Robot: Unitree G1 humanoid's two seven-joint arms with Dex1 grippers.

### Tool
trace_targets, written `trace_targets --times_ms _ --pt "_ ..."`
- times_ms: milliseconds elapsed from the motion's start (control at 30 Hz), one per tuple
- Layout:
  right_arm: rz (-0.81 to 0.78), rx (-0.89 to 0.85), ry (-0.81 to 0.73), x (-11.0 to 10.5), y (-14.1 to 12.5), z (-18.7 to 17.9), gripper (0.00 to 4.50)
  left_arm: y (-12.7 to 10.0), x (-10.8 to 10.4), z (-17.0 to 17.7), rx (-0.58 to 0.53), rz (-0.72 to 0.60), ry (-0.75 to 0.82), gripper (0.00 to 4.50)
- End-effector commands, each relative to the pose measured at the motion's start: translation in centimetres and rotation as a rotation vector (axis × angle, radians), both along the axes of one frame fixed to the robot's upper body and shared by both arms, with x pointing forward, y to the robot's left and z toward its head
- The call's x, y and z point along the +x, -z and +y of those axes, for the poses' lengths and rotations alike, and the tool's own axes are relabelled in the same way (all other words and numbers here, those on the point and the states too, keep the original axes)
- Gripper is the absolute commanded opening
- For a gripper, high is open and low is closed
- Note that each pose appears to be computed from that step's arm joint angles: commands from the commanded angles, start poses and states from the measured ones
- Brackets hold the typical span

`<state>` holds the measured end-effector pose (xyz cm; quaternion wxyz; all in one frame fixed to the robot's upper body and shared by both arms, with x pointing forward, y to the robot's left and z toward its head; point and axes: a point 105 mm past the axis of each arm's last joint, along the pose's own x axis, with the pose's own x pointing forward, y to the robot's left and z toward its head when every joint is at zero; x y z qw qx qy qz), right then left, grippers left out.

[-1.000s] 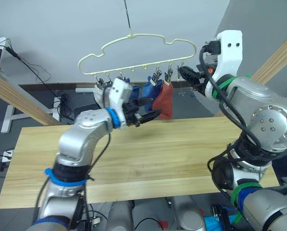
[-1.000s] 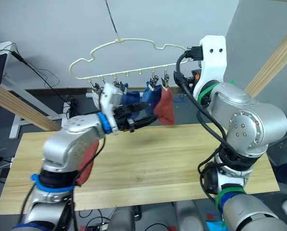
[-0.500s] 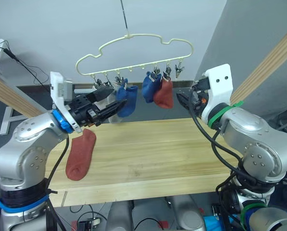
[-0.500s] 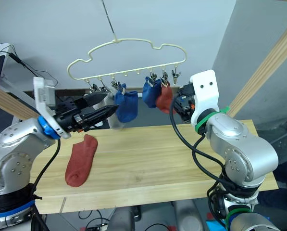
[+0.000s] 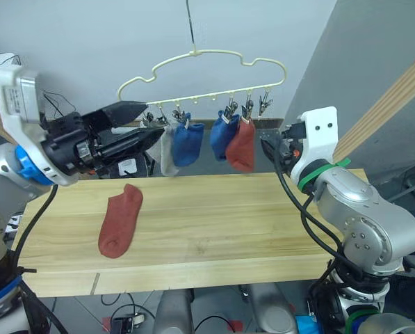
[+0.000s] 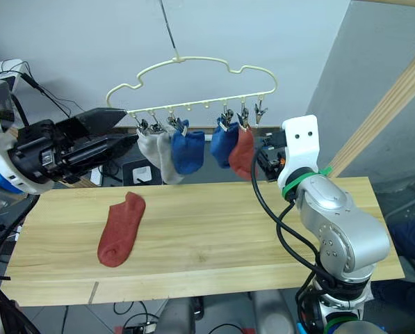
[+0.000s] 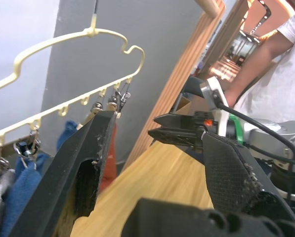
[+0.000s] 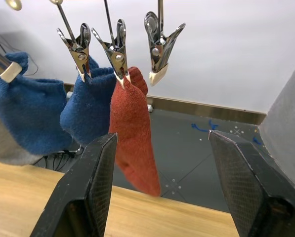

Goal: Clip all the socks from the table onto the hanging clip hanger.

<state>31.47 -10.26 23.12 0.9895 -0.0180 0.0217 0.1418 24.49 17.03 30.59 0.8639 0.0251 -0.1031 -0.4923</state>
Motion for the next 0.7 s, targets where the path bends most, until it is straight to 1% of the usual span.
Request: trace_targets --times_ms 33,133,300,467,533,700 --pt "-0.068 0.034 0.039 -0.1 -1.7 -0.2 3.07 -1.8 -1.1 0.0 -0.039 -0.025 0.048 3.19" --pt "-0.075 0.049 0.042 -0.1 -2.1 0.1 3.07 -1.9 -1.3 -0.4 -0.058 -0.005 0.077 3.19" --pt "-0.081 0.062 0.049 -0.2 -2.4 0.3 3.07 -1.9 -1.6 -0.8 -0.041 0.005 0.099 3.19" --pt "-0.098 0.088 0.066 0.3 -3.2 0.5 3.07 -1.8 -1.4 -0.7 -0.018 -0.005 0.088 3.19" --pt "-0.103 0.098 0.073 0.6 -3.5 0.6 3.07 -1.4 -1.2 -0.7 -0.001 -0.001 0.08 3.19" --pt "-0.106 0.112 0.075 0.9 -3.8 0.8 3.07 -1.1 -1.0 -0.8 0.002 0.004 0.073 3.19"
